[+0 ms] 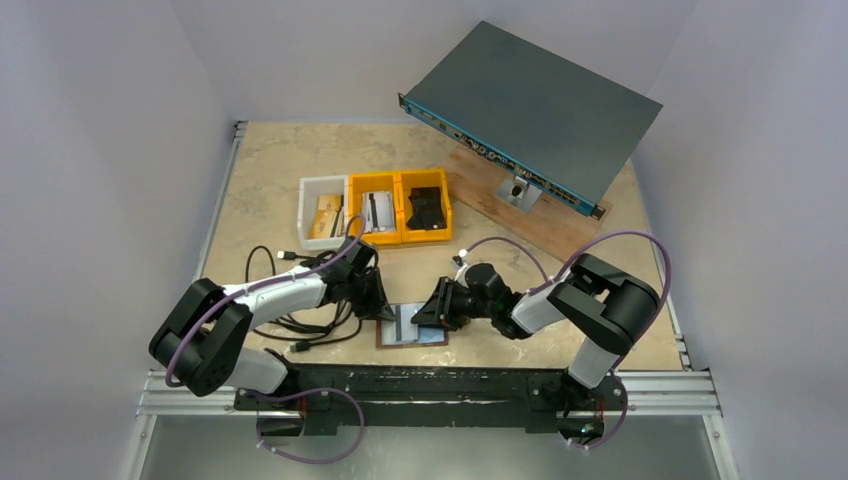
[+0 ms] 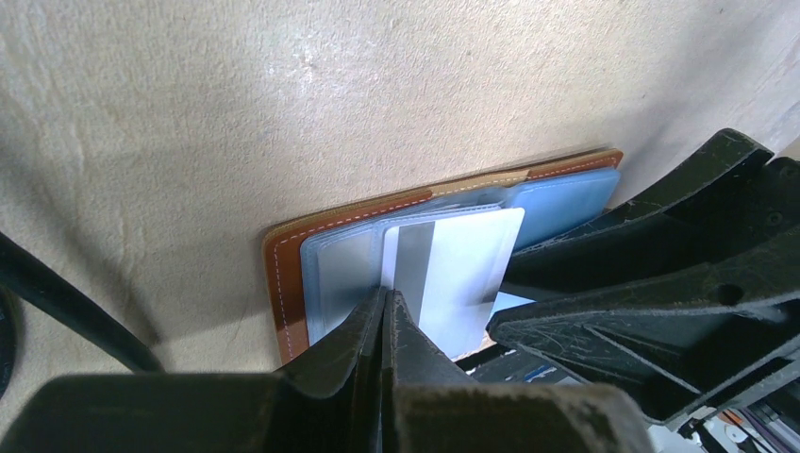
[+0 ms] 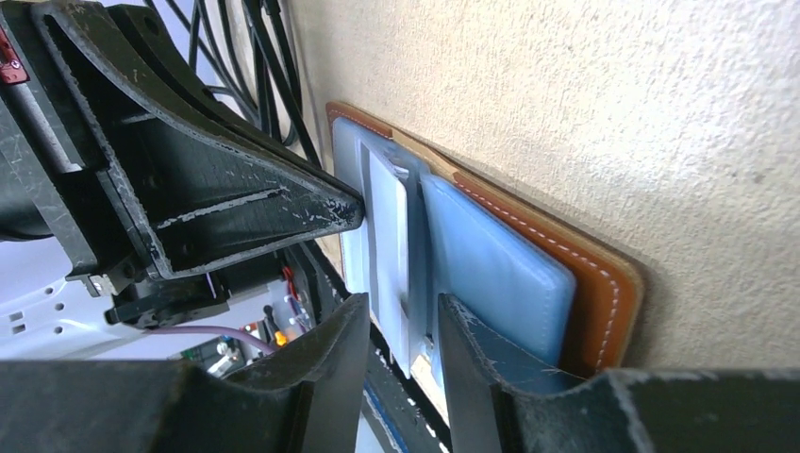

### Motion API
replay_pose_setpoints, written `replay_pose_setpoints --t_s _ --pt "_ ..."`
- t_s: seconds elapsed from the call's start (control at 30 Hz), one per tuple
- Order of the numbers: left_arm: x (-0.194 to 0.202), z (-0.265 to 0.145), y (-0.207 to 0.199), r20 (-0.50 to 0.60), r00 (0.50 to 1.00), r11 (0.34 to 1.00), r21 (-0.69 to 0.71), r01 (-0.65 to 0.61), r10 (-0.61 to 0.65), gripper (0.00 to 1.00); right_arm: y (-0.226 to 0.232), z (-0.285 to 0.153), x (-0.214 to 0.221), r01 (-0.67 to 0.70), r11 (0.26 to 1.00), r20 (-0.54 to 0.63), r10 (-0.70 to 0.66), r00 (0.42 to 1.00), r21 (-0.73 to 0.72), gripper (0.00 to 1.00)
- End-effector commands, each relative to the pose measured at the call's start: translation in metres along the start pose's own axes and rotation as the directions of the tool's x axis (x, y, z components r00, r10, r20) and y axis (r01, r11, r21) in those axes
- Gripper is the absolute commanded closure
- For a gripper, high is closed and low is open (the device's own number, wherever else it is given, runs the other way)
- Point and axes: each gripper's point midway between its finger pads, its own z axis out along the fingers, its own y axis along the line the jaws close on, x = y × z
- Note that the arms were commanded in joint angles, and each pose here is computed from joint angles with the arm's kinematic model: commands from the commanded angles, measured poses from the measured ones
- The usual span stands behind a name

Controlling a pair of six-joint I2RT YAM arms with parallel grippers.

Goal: Take the credit cards out of the card holder
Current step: Remove the credit card from the card holder.

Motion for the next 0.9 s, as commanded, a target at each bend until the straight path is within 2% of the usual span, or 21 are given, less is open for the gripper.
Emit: replay_pose_setpoints --t_s 0.0,0.37,0.77,0.87 --pt "0.011 0.007 0.051 0.0 1.0 0.981 -0.194 0.022 -0.022 1.0 -0.005 -0.001 0.006 -0.035 0.999 -0.019 0.035 0.999 -0.02 0.68" --pt "0.01 0.006 0.049 0.002 1.0 0.981 -0.193 0.02 -0.02 1.0 -0.002 -0.001 0.005 -0.039 0.998 -0.016 0.039 0.999 -0.04 0.92" --pt "0.009 0.007 0.048 -0.002 1.0 0.981 -0.195 0.015 -0.015 1.0 0.006 0.005 0.002 -0.021 0.998 -0.027 0.019 0.999 -0.066 0.89" --pt "0.008 0.007 0.049 -0.001 1.0 0.979 -0.203 0.015 -0.016 1.0 0.007 0.005 0.002 -0.022 0.997 -0.026 0.021 0.999 -0.073 0.94"
